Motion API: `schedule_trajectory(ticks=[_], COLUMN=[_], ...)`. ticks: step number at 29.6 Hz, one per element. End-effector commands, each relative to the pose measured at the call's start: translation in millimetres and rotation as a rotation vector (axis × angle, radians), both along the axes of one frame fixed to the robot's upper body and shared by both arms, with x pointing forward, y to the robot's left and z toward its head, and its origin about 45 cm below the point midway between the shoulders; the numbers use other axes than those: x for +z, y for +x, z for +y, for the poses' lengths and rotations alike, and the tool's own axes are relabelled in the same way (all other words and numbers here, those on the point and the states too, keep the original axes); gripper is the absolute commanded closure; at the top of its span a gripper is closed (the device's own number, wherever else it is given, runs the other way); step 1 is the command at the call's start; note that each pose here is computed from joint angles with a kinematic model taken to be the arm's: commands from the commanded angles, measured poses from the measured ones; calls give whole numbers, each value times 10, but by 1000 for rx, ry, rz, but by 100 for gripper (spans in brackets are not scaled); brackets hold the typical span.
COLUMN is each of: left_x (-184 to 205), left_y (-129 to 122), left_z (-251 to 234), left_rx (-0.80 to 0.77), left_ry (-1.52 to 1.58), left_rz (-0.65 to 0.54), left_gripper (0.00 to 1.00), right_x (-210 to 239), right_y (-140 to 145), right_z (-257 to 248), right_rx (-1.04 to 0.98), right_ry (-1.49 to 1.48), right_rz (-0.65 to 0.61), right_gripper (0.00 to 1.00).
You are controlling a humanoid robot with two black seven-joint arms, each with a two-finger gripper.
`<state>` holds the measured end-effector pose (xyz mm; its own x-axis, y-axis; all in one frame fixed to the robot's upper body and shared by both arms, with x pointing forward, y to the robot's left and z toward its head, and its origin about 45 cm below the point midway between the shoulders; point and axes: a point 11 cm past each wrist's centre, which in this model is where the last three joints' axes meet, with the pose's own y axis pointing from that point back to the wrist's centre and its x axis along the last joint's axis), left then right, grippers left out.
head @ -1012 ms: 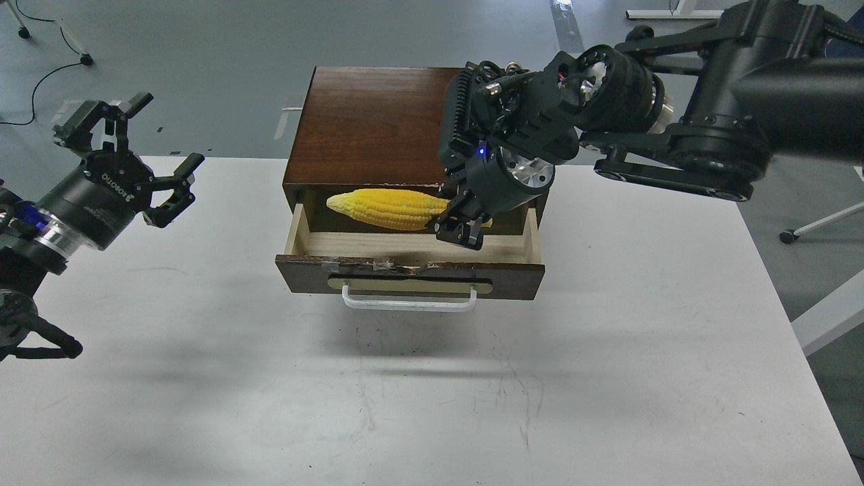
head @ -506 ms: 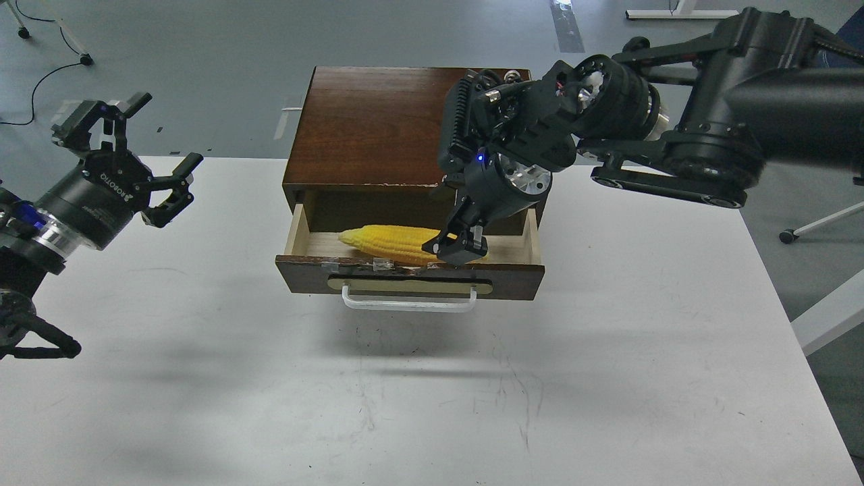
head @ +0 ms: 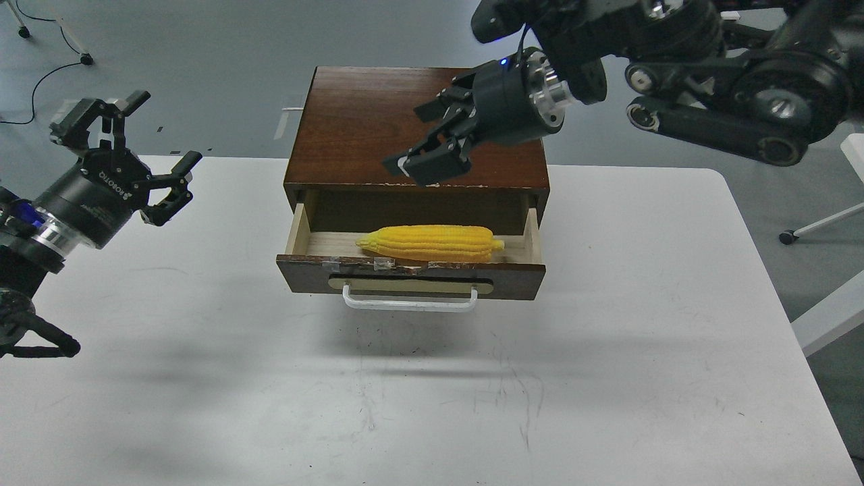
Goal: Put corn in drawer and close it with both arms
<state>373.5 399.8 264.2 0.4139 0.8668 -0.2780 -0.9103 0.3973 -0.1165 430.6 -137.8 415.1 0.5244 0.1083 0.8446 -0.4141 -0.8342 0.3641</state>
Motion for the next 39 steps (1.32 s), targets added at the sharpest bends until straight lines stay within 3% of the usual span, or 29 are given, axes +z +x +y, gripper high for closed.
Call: schedule_trajectory(ticks=[1,3,14,19,21,24,26,29,32,34,35,38,39], left_x=[41,77,321,589,719,750,701,650,528,421,307,172,11], left_y=[19,43,52,-100,-238,-343,-473,-565,-733,-814,-882,-966,-1051], left_z=[-1,-41,-531,-1080,-1431,-1665,-2011,-2205,-2492,-2568,-2603,-2610,-2572], left_rx=[-2,-22,-285,-503,-628,-708,-805,-853,-921,-960,-998,-1045,-1080], left_ry=[5,37,447,681,830,933,1059,1126,1132,1108,1097,1092,1083], left_rz=[-9,-23,-168,-349,-490,-589,-728,-813,-893,-885,-866,-836,-789], left_gripper=[0,0,0,0,0,0,0,1,11,35,59,94,100], right_x=[-41,-224,-1298,-1667,-1812,-1863,-1877,-1891,-1907,-1913,-1913,-1921,-1927], right_y=[113,99,-168,-300,-329,-346,-347,-353,-364,-368,-368,-374,-378], right_z=[-690,-1060,-2024,-2233,-2224,-2266,-2270,-2278,-2276,-2277,-2277,-2281,-2283], right_rx=[-233,-355,-710,-814,-836,-854,-857,-860,-862,-863,-863,-865,-866], right_ry=[288,490,923,966,970,964,964,963,961,961,961,961,961], right_rz=[158,269,510,562,587,588,589,590,594,596,596,597,598], right_gripper=[1,1,1,1,1,1,1,1,1,1,1,1,1])
